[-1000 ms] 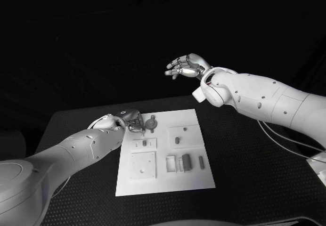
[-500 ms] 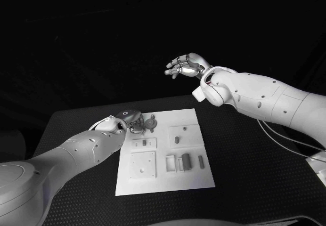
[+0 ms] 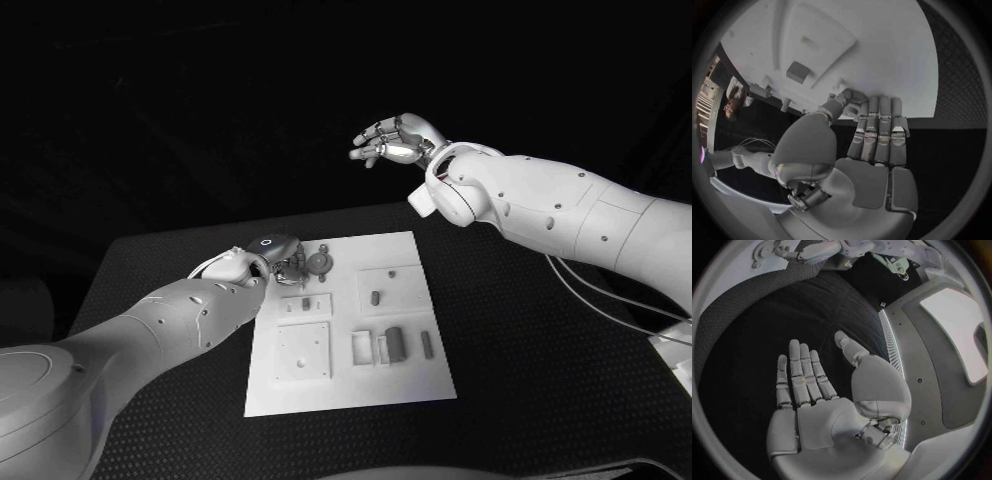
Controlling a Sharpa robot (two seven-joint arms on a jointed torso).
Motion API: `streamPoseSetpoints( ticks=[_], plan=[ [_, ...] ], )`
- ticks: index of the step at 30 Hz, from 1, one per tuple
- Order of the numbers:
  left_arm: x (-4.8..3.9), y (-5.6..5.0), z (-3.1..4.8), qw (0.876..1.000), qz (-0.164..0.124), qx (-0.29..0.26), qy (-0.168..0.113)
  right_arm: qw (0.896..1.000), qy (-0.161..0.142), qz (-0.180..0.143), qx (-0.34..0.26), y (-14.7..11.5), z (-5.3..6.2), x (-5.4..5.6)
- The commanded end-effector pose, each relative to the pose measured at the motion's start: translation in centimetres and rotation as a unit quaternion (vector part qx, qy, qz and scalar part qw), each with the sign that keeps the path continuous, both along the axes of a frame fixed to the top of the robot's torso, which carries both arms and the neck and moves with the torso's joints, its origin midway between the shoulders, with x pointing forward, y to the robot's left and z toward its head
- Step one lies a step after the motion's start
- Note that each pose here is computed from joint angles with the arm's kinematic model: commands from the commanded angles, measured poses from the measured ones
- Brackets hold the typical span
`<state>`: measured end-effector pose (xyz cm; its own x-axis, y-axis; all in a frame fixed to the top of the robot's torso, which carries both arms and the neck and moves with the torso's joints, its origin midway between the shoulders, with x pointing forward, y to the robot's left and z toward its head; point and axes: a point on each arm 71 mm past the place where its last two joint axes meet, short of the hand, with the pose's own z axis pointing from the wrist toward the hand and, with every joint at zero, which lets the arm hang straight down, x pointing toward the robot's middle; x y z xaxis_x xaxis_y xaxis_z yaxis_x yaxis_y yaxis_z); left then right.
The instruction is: Assemble the parts on the task board
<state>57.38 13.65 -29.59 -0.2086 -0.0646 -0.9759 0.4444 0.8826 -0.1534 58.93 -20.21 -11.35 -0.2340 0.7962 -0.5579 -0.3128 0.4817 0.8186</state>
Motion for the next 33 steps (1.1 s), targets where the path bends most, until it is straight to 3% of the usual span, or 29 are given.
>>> streamPoseSetpoints(
  ticks=[1, 10, 22, 29, 33],
  plan=[
    [-1.38, 0.2, -2.97, 0.997, -0.011, 0.042, 0.067, 1.0, -0.001, 0.006, 0.0, 0.1, 0.0, -0.1],
    [-1.08, 1.4, -2.41, 0.999, -0.001, 0.022, 0.045, 1.0, -0.001, 0.005, 0.0, -0.2, 0.1, -0.1],
    [0.25, 3.0, 0.2, 0.999, 0.025, -0.021, 0.016, 1.0, -0.001, 0.002, 0.0, -0.5, 0.1, -0.1],
    [0.41, 3.1, 0.83, 0.999, 0.031, -0.042, 0.013, 1.0, 0.0, 0.002, 0.0, -0.5, 0.1, -0.1],
    [0.57, 3.2, 1.35, 0.995, 0.047, -0.081, 0.027, 1.0, 0.0, 0.002, 0.0, -0.5, 0.0, -0.1]
  ],
)
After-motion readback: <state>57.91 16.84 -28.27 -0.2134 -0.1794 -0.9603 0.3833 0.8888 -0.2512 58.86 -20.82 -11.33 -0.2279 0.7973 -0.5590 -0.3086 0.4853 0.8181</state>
